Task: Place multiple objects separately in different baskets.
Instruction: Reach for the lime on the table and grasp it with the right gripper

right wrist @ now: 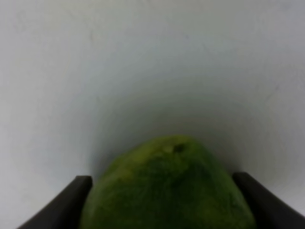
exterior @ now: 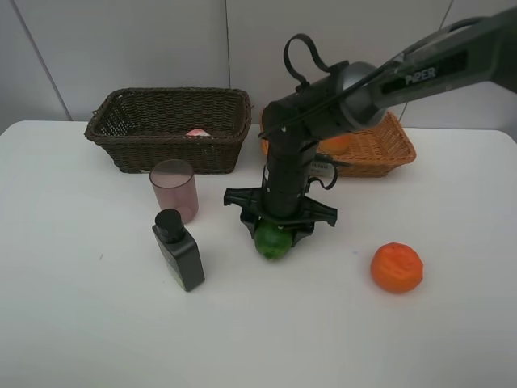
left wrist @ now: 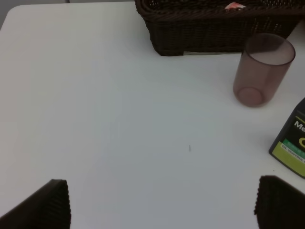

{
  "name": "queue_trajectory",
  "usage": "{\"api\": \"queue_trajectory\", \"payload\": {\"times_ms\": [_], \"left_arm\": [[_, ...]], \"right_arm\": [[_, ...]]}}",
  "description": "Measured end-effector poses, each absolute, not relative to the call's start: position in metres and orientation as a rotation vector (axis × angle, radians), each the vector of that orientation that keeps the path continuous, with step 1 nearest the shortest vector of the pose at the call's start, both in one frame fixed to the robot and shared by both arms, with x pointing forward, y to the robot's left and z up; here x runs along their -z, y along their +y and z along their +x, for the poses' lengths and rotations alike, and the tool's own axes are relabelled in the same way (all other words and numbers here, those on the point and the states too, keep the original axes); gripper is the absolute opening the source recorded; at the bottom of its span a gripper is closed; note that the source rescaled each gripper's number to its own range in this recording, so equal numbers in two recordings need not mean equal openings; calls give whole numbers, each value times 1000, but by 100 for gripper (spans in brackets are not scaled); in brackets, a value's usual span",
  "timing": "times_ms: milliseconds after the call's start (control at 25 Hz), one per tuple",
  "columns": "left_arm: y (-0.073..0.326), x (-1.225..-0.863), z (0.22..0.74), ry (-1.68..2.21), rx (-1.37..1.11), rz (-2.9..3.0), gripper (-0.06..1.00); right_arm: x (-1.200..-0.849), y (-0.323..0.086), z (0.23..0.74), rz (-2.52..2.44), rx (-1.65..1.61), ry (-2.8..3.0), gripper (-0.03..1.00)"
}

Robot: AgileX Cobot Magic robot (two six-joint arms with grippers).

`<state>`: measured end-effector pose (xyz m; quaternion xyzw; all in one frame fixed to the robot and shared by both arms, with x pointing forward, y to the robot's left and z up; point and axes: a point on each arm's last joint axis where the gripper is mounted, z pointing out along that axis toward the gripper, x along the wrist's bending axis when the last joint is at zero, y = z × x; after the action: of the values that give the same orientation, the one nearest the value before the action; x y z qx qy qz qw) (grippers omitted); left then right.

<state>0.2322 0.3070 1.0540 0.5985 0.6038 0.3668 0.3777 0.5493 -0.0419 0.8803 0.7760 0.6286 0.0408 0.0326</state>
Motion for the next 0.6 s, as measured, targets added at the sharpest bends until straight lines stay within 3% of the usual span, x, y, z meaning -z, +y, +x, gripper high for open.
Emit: {"api": "queue_trajectory", "payload": {"times_ms": [600], "left_arm": [[307,-1054,232,1544,-938,1530,100]], "right_arm": [[-881,-42,548,2391,-101,1935,44]]}}
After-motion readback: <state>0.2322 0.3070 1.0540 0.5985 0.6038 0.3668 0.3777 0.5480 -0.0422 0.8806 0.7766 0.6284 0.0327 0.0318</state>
